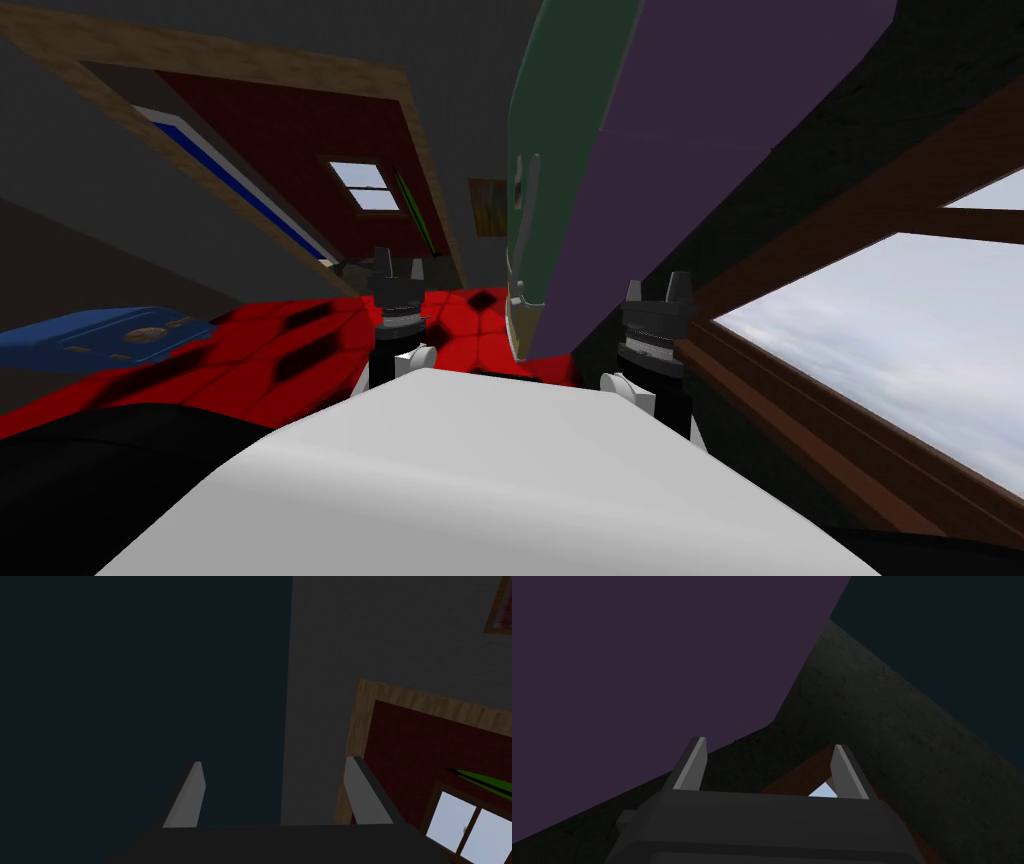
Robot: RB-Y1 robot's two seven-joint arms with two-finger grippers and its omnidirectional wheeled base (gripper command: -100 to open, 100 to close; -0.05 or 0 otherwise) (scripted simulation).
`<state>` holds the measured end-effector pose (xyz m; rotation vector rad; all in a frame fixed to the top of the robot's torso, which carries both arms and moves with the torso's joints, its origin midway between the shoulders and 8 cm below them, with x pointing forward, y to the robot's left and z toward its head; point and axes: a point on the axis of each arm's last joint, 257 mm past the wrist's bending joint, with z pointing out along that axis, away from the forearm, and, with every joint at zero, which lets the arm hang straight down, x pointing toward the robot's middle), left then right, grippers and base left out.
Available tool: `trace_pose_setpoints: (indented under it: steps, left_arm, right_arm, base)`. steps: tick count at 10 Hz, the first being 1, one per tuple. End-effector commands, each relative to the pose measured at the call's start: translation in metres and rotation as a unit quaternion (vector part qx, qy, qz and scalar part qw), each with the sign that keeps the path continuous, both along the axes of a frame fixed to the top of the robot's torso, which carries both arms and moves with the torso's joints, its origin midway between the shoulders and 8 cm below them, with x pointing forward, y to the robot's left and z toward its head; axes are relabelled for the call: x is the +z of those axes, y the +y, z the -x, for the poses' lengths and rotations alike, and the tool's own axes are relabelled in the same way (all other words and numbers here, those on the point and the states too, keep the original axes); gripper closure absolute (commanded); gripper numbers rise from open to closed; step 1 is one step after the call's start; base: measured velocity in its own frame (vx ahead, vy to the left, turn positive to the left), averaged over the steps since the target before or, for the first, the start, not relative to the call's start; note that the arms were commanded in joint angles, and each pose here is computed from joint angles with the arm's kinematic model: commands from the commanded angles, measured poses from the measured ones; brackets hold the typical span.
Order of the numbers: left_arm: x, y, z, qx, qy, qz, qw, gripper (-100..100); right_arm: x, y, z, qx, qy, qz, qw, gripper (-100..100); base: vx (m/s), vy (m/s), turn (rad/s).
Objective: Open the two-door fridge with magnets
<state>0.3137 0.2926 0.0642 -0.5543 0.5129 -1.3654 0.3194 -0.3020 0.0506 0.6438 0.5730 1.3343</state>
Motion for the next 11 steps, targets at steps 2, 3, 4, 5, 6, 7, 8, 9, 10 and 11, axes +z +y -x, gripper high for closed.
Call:
trace_pose_setpoints:
  steps: [2,3,4,5,6,7,8,9,10,11]
  left_arm:
    - [0.0,0.0,0.0,0.0,0.0,0.0,1.0,0]
    - [0.0,0.0,0.0,0.0,0.0,0.0,1.0,0]
    - [0.0,0.0,0.0,0.0,0.0,0.0,1.0,0]
    - [0.0,0.0,0.0,0.0,0.0,0.0,1.0,0]
    - [0.0,0.0,0.0,0.0,0.0,0.0,1.0,0]
    - [0.0,0.0,0.0,0.0,0.0,0.0,1.0,0]
    - [0.0,0.0,0.0,0.0,0.0,0.0,1.0,0]
    - [0.0,0.0,0.0,0.0,0.0,0.0,1.0,0]
    - [0.0,0.0,0.0,0.0,0.0,0.0,1.0,0]
    - [0.0,0.0,0.0,0.0,0.0,0.0,1.0,0]
  right_arm:
    - [0.0,0.0,0.0,0.0,0.0,0.0,1.0,0]
    - [0.0,0.0,0.0,0.0,0.0,0.0,1.0,0]
    - [0.0,0.0,0.0,0.0,0.0,0.0,1.0,0]
    - [-0.004,0.001,-0.003,0.02,0.004,-0.008,0.9998,-100]
    - [-0.006,0.0,-0.004,0.031,0.006,-0.017,0.9993,-100]
    - [-0.009,-0.001,-0.006,0.044,0.008,-0.029,0.9986,-100]
    - [-0.012,-0.002,-0.007,0.058,0.01,-0.044,0.9973,-100]
    - [-0.016,-0.005,-0.008,0.071,0.012,-0.061,0.9955,-100]
    - [-0.02,-0.007,-0.01,0.084,0.014,-0.08,0.9931,-100]
    - [-0.02,-0.007,-0.01,0.088,0.014,-0.084,0.9925,-100]
  base:
    - [0.0,0.0,0.0]
    - [0.0,0.0,0.0]
    - [0.0,0.0,0.0]
    - [0.003,0.006,0.074]
    - [-0.003,0.007,0.103]
    - [-0.008,0.008,0.088]
    - [-0.008,0.011,0.101]
    - [-0.004,0.015,0.126]
    - [-0.002,0.016,0.146]
    - [-0.002,0.01,0.036]
